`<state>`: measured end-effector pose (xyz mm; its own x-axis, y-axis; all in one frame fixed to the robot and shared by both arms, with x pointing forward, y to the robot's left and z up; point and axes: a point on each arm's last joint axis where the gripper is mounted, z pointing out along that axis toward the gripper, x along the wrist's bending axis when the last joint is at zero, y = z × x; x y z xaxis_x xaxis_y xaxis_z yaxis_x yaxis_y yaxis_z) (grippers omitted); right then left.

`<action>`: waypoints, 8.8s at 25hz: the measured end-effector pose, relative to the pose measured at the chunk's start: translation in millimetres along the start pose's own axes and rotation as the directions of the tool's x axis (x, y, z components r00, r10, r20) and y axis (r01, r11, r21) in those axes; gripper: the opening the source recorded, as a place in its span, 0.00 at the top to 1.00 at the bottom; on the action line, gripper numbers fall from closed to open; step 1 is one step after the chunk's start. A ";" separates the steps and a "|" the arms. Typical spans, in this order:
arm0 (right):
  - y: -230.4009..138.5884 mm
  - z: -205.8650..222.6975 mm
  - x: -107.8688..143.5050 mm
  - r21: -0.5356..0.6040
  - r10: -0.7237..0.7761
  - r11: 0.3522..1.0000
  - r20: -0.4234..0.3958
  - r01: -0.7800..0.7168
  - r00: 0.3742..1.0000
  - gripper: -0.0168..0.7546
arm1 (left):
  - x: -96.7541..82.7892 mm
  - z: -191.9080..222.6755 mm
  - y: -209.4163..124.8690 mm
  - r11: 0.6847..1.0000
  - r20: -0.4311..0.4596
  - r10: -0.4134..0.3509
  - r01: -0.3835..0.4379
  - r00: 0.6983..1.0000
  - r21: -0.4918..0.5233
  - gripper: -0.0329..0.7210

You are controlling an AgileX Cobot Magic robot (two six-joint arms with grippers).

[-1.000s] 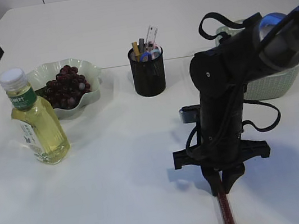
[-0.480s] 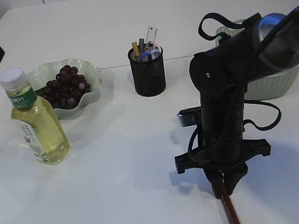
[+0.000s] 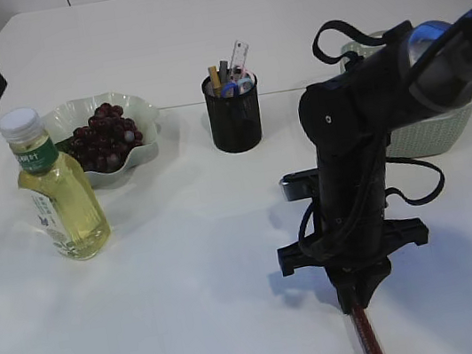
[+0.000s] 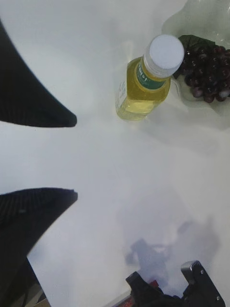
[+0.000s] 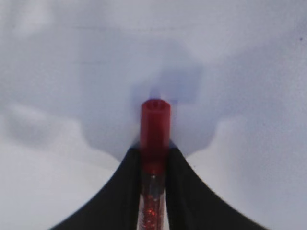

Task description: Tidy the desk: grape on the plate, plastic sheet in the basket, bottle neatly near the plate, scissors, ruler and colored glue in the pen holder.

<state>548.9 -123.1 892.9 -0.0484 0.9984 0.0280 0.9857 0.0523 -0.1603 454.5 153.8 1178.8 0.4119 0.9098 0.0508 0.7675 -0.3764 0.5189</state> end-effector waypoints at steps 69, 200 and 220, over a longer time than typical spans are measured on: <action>166.8 -158.5 3.8 -0.988 -0.303 0.088 0.091 0.123 0.949 0.81 | 6.1 9.2 11.1 0.997 -0.098 0.044 -0.050 0.994 -0.062 0.55; -378.2 -128.1 -157.9 -0.899 -0.569 0.257 0.157 0.356 0.807 0.36 | 34.6 -38.7 -297.3 0.862 0.201 0.293 -0.167 0.935 -0.479 0.56; -354.6 -101.0 -154.7 -0.895 -0.527 0.272 0.169 0.353 0.833 0.36 | 38.1 -31.8 -291.8 0.862 0.198 0.179 -0.056 0.964 -0.504 0.56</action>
<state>223.2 -298.1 1045.0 -0.5873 0.8072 -0.0585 0.3956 0.3494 0.8494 230.7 303.9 1056.4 0.6313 0.7751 -0.0274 0.3905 -0.2871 0.8747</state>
